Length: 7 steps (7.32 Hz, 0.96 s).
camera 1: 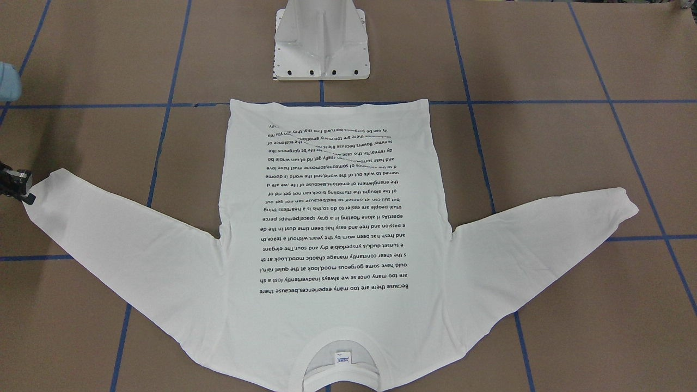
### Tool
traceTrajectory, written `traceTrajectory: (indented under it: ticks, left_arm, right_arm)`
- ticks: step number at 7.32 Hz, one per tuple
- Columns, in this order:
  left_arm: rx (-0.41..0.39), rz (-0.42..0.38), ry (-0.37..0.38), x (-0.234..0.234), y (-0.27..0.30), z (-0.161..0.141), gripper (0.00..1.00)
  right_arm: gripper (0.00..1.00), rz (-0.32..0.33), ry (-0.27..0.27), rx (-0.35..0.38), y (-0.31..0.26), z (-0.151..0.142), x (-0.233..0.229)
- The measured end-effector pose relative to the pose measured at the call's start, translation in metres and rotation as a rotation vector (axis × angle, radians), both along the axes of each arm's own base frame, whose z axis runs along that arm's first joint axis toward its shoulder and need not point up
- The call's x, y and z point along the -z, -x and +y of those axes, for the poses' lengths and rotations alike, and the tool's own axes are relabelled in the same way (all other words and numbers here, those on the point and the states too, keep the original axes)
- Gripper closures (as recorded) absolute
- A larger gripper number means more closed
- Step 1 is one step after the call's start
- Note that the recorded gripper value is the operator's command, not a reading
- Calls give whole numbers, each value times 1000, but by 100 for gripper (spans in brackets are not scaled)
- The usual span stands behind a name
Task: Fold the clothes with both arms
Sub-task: 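Grasp the sleeve cuff nearest the right gripper and lift it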
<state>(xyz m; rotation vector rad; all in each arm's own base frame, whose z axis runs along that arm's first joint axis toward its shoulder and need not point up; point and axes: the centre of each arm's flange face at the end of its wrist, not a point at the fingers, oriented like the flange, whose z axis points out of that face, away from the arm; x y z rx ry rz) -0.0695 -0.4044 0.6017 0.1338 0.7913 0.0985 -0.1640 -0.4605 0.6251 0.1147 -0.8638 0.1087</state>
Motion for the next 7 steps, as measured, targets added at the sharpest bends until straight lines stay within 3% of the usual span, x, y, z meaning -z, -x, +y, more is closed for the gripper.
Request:
traceTrajectory:
  ticks: [3,7]
  left_arm:
    - [1,0,1,0,0,0,0]
    - [1,0,6,-1,1,2,0]
  right_arm:
    - [100,27,45,-33,-3,-27,111]
    - [100,131,76,-52,47,-94,331]
